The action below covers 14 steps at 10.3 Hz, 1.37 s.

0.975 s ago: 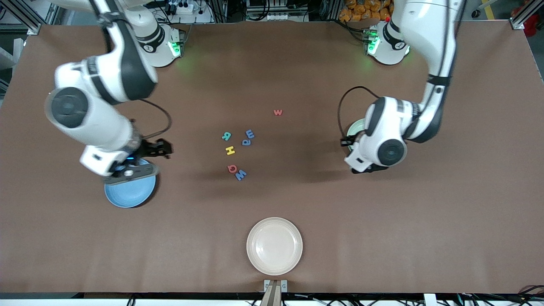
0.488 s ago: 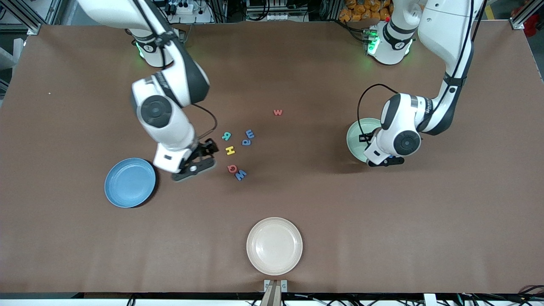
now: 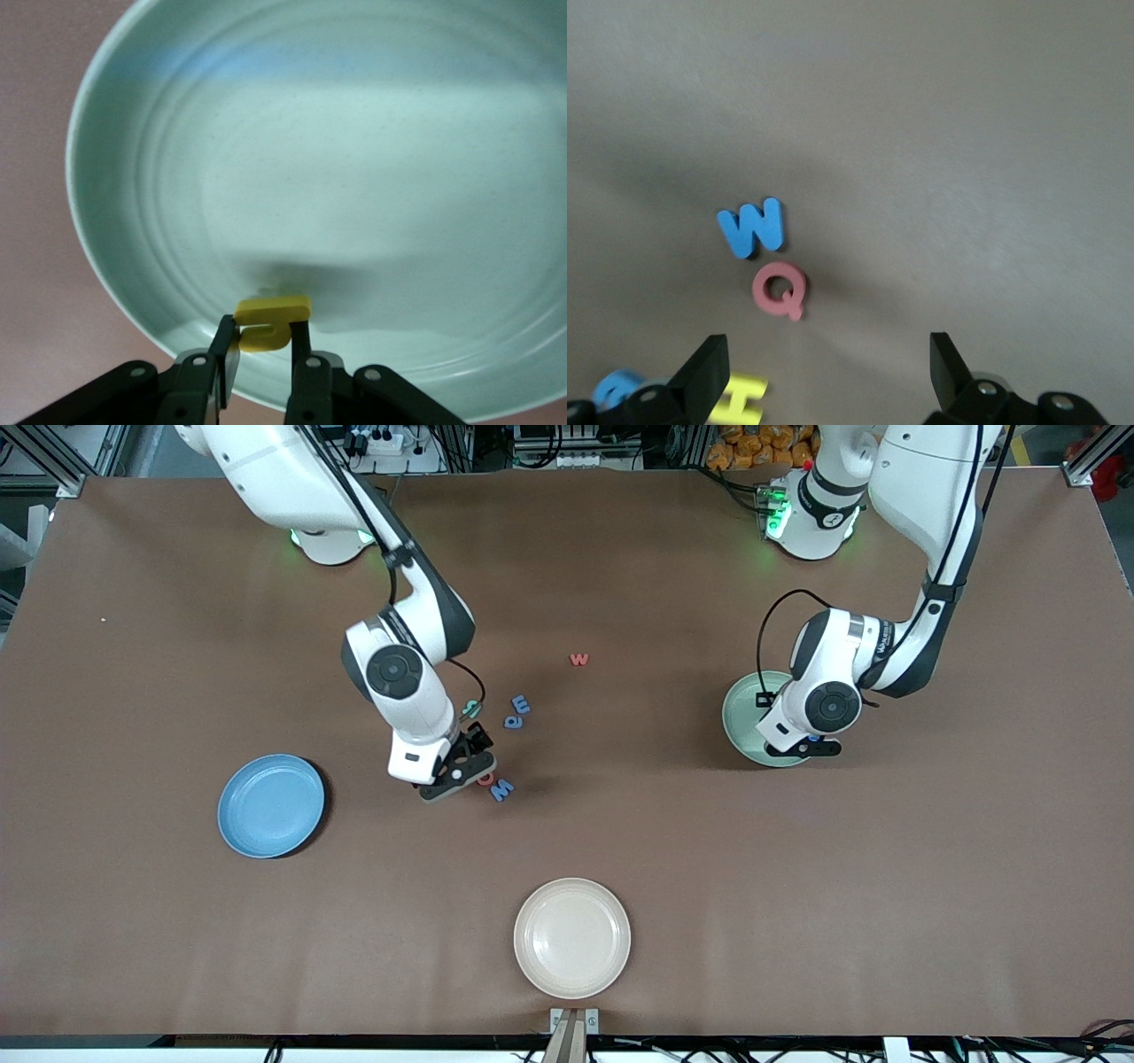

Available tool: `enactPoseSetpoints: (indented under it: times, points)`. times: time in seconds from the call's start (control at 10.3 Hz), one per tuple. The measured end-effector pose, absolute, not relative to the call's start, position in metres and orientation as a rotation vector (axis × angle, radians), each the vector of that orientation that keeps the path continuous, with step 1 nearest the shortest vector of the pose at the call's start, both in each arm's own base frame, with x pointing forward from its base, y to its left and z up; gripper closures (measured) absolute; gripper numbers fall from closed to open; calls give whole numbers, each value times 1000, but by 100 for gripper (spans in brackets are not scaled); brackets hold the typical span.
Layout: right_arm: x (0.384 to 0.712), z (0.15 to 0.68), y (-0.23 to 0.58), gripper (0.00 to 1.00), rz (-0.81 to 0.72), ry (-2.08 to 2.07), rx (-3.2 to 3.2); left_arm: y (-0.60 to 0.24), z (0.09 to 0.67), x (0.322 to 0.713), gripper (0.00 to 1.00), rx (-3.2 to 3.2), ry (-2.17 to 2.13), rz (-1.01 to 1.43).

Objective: Sort uppercase to blue plate, lowercase to green plate
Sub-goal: 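Release the h on the green plate while the right gripper grasps pink Q, then drop the Q on the blue plate while the left gripper returns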

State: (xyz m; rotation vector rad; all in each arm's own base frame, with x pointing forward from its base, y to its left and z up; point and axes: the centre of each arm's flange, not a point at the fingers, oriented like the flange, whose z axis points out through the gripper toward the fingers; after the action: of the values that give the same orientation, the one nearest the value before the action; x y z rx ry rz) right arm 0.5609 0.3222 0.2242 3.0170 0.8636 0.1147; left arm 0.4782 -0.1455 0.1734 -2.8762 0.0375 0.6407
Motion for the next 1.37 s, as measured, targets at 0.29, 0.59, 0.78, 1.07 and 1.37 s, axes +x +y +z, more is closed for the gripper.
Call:
enactPoseSetpoints:
  times: [0.29,0.59,0.78,1.07,1.37]
  points:
    - [559,190,338,0,91,916,2999,-137,171,477,66,-2848,74,636]
    - [560,178,349,0,86,937,2991,-139,181,488,36,-2864,88,605]
    - [555,168,359,0,70,959,2982,-149,208,511,25,-2869,88,581]
    - [556,167,360,0,72,961,2982,-169,248,539,26,-2971,-7,563]
    - [556,167,360,0,69,961,2981,-202,263,542,26,-3080,-210,593]
